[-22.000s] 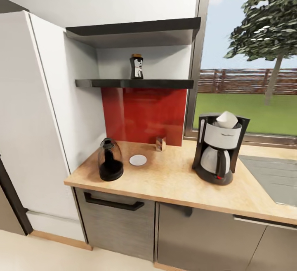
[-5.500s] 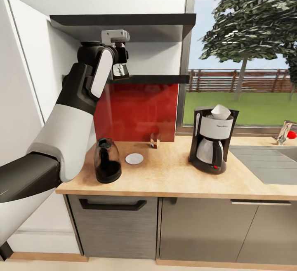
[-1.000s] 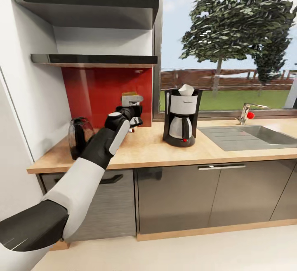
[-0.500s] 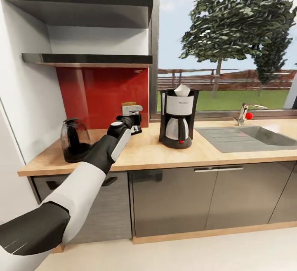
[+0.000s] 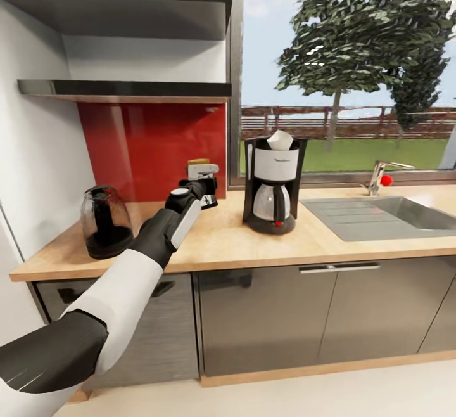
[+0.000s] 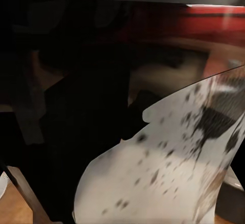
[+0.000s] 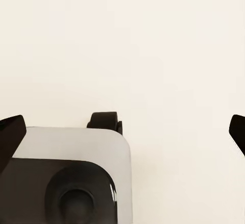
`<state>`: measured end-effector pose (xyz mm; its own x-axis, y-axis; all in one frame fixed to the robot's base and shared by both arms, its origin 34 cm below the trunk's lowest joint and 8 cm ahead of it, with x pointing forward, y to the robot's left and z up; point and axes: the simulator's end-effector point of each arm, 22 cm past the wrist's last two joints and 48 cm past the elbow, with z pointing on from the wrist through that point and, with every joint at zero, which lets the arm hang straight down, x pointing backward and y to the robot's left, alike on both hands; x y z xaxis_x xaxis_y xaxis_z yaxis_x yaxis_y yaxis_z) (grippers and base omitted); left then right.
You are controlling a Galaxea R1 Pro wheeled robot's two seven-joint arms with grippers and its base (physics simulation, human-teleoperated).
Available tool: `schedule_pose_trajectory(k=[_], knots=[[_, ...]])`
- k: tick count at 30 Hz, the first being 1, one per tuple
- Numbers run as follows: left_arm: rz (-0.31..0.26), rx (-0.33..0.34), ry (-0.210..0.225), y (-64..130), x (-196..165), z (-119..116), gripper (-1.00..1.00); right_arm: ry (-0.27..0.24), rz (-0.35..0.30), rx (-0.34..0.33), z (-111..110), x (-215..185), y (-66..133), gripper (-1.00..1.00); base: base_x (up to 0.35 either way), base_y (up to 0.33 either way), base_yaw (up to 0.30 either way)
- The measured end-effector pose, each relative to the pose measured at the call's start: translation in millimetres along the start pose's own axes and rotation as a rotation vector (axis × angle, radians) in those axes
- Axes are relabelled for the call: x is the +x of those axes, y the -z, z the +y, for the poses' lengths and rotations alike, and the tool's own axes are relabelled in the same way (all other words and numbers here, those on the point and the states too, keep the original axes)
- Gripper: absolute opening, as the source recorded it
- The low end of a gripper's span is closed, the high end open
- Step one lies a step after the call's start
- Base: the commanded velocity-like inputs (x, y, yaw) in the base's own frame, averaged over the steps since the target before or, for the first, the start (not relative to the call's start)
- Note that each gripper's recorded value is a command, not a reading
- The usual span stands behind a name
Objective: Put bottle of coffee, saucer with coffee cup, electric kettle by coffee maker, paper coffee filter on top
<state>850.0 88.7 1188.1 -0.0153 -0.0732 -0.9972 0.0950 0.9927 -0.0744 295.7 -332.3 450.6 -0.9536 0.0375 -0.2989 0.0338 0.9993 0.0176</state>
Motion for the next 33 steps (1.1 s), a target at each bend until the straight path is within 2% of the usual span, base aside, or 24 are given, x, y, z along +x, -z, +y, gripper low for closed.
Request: schedule_pose_trajectory(k=[5,11,14,17,33], knots=[[0.015,0.002,-0.022,-1.7,9,-3,-1.0,0.0,0.0,0.0,0,0,-0.1,1.0,0.111,-0.061,0.0],[0.017,0.002,-0.023,-1.9,10,-3,-1.0,0.0,0.0,0.0,0,0,-0.1,1.0,0.088,-0.124,0.0],[0.042,-0.008,-0.026,-5.5,25,1,-1.0,0.0,0.0,0.0,0,0,-0.2,1.0,0.006,-0.009,0.0],[0.009,-0.026,-0.01,-12.2,36,8,-1.0,0.0,0.001,0.0,0,0,-0.1,1.0,0.001,-0.001,0.0],[0.02,-0.037,-0.012,-15.2,48,13,-1.0,0.0,0.001,0.0,0,0,-0.1,1.0,0.0,-0.123,0.0]])
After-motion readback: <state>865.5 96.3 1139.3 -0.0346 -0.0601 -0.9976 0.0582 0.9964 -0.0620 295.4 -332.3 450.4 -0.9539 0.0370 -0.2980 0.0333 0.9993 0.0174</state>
